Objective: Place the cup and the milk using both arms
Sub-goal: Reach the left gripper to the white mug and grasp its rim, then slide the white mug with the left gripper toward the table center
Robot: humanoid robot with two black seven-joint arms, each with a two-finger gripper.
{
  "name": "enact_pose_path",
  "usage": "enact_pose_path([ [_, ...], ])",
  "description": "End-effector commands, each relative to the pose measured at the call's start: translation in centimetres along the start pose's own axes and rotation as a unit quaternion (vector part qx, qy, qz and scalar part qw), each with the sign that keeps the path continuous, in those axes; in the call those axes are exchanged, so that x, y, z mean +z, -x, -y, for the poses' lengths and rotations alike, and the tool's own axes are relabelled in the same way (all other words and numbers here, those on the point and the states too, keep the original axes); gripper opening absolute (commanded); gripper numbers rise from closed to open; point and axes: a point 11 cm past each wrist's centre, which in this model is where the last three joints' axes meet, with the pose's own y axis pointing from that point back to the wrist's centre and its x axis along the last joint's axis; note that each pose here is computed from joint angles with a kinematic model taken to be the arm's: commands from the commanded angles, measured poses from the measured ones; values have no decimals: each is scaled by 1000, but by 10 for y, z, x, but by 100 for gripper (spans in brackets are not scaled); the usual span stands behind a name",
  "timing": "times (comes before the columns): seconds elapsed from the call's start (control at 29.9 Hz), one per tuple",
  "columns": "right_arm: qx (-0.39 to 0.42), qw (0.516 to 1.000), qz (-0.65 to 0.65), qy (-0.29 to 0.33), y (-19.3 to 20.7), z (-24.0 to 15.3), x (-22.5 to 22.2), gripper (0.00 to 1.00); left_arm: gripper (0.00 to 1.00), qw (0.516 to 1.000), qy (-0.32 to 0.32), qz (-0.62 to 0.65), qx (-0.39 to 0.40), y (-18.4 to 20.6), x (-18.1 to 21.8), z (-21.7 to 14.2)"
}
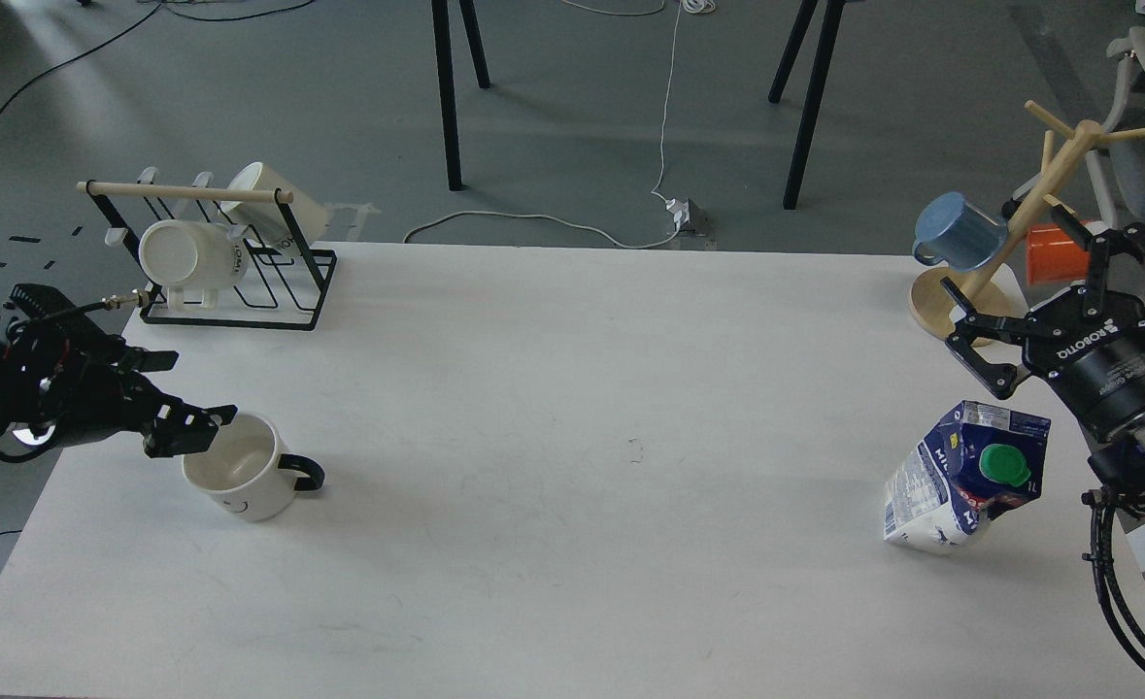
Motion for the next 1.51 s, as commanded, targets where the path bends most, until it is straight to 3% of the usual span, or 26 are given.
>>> enact_pose_path([
  [0.0,3,1000,0,1,-2,-2,1,99,99,1000,5,-6,-4,5,6,10],
  [0.5,7,1000,1,0,-4,-4,1,99,96,1000,-10,-21,-21,31,1,17],
  [0.7,8,1000,1,1,-5,-5,1,99,86,999,-5,-29,-37,44,6,18],
  [0.8,10,1000,1,1,-6,-5,2,99,69,999,-4,-29,-37,44,7,18],
  [0.9,12,1000,2,2,-7,-7,3,99,27,999,-4,-28,-33,43,8,19],
  [1.0,13,1000,2,3,-8,-7,3,99,16,999,5,-29,-23,38,14,26],
  [1.17,17,1000,3,4,-10,-9,4,99,8,1000,6,-23,-14,32,14,26],
  [1.34,21,1000,5,5,-12,-12,6,99,8,999,10,-36,-38,34,16,26],
  [1.47,22,1000,5,4,-13,-12,6,99,8,998,43,-24,-30,-1,33,29],
])
